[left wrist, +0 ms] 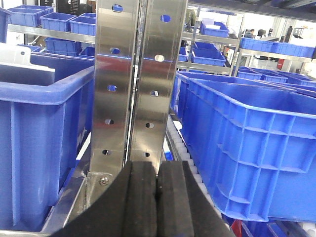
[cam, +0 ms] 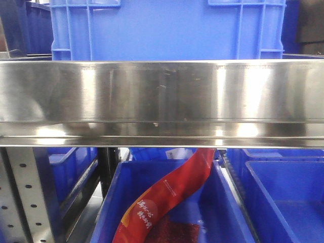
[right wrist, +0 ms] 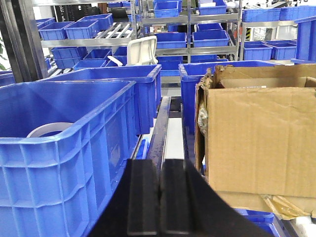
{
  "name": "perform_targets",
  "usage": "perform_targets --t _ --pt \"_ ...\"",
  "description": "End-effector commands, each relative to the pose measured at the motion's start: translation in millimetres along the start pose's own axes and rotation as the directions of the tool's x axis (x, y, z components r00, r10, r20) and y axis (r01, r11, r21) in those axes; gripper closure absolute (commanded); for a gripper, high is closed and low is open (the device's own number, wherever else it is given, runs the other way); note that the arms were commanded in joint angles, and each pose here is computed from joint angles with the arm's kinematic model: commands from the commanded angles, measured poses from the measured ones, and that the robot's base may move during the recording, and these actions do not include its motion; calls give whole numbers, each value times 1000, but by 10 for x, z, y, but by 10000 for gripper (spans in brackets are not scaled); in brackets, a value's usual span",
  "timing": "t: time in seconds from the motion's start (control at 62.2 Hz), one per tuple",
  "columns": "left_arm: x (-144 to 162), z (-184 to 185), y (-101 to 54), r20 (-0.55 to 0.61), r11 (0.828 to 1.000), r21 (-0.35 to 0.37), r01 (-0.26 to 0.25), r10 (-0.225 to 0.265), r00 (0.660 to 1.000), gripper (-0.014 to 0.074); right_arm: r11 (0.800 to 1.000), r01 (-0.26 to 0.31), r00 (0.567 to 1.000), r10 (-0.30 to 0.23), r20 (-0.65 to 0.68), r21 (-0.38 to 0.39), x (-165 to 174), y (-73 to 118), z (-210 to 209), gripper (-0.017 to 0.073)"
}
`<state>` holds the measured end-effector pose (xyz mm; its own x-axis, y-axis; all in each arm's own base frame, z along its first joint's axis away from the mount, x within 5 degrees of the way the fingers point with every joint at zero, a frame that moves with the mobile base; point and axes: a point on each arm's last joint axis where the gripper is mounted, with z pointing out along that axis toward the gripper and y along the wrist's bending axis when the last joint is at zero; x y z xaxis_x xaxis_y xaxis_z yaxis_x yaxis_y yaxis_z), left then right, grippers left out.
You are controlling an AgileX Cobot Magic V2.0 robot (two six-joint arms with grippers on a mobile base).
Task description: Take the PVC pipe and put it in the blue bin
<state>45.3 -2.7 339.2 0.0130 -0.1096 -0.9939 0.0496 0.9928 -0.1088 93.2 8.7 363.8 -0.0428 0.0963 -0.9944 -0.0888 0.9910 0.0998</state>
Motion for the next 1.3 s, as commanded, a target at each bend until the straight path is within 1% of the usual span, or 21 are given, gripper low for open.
perform_targets --t 0.0,0.08,0.145,0.193,0.209,0.257,0.289,0.354,0.402,0.595,0.772,0.852,0.901,0.949,0.997,1.287 --pt "-10 -9 0 15 1000 -1 4 -4 1000 705 1000 1 1000 -1 29 0 -33 1 -25 727" --pt "-10 -9 0 15 1000 -1 4 -4 1000 705 1000 1 1000 -1 20 1 -25 0 -25 727" --pt "-10 -9 0 15 1000 -1 4 -4 1000 705 1000 5 999 -5 39 -1 -37 1 -23 727" --pt "-10 -9 0 15 1000 -1 4 -4 1000 705 999 47 997 -47 59 -1 -26 0 -18 727" --pt "-10 -9 0 15 1000 -1 4 -4 1000 705 997 71 995 -71 76 0 -16 -1 -21 727" --pt "-10 -9 0 15 1000 -1 4 -4 1000 705 994 107 985 -106 137 -1 41 -2 -36 727" --pt "-10 -9 0 15 1000 -1 4 -4 1000 705 995 99 978 -97 185 -2 102 -8 -50 727" --pt "-10 -9 0 15 1000 -1 4 -4 1000 705 998 59 963 -56 264 -3 259 -33 -88 727" --pt "-10 -9 0 15 1000 -1 4 -4 1000 705 999 40 959 -38 282 -2 404 -54 -114 727" --pt "-10 -9 0 15 1000 -1 4 -4 1000 705 998 43 987 -48 152 35 1002 -132 -197 727" --pt "-10 -9 0 15 1000 -1 4 -4 1000 705 997 38 982 -51 184 72 1271 -178 -308 727" --pt "-10 -9 0 15 1000 -1 4 -4 1000 705 997 38 985 -49 163 74 1447 -196 -313 727" --pt "-10 -9 0 15 1000 -1 4 -4 1000 705 997 30 983 -43 180 72 1455 -195 -331 727" --pt "-10 -9 0 15 1000 -1 4 -4 1000 705 998 13 994 -19 104 67 1526 -195 -322 727" --pt "-10 -9 0 15 1000 -1 4 -4 1000 705 998 13 997 -17 73 63 1555 -193 -320 727" --pt "-10 -9 0 15 1000 -1 4 -4 1000 705 998 13 995 -19 101 61 1529 -192 -322 727"
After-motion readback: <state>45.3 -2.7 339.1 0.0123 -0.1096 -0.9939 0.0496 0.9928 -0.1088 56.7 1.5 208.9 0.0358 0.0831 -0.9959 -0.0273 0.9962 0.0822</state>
